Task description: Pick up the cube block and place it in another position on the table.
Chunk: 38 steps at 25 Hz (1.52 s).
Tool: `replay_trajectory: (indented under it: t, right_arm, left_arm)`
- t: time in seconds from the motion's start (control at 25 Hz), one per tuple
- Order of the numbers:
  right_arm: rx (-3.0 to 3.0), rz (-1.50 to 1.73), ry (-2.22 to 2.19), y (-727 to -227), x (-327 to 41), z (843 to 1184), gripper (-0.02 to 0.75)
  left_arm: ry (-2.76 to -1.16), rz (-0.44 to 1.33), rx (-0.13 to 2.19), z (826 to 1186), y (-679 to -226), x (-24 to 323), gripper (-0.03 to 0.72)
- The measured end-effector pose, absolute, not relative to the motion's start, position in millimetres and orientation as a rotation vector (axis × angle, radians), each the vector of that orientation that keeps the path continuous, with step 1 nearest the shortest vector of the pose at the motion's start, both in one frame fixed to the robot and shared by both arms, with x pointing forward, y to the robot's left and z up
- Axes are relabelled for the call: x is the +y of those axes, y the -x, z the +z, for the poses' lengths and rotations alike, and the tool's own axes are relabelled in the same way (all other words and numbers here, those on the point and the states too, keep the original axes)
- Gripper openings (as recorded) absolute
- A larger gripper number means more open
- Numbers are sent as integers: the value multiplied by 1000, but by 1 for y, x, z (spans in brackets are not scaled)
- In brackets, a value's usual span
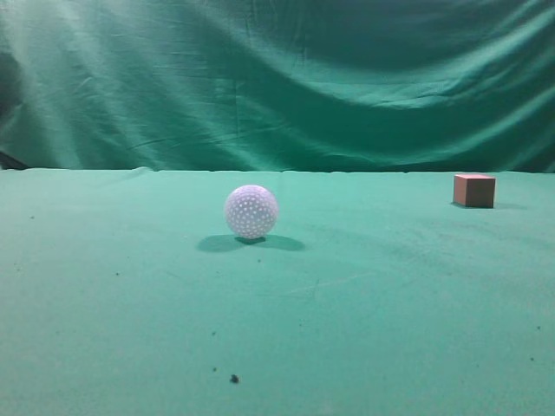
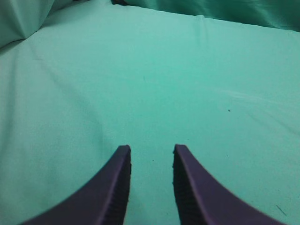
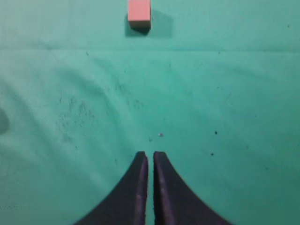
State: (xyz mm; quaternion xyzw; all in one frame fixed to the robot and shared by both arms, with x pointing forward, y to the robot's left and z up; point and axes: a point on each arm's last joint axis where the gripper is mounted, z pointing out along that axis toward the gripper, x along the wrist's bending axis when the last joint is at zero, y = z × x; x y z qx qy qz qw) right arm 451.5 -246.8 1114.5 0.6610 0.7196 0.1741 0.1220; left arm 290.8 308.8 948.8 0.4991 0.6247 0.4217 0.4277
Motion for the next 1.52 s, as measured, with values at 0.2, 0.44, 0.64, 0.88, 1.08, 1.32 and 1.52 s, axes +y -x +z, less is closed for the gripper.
replay_trajectory:
  t: [0.2,0.44,0.64,0.88,1.08,1.32,1.52]
  right_arm:
    - [2058,609,-1901,-398,-259,1101,0]
    - [1970,801,-1825,-347,-269,1118,0]
    - [1935,859,-1762,-313,-278,1127,0]
    - [1914,830,-1715,-305,-284,1117,0]
    - [1788,967,-1557,-309,-286,1080,0]
    - [1527,1101,-1448,-295,-294,1019,0]
    - [1422,1142,-1409,-288,-296,976,0]
  left_arm:
    - [-1246,1053,1560,949,-291,309,262]
    - [-1246,1053,1560,949,-291,309,262]
    - [-1246,1053,1560,949,-291,309,262]
    - [-1246,1053,1560,949,-291,309,262]
    - [-1246,1053,1560,949,-291,309,262]
    - [-1246,1053,1560,949,-291,309,262]
    - [-1246,1053,1560,949,-291,309,262]
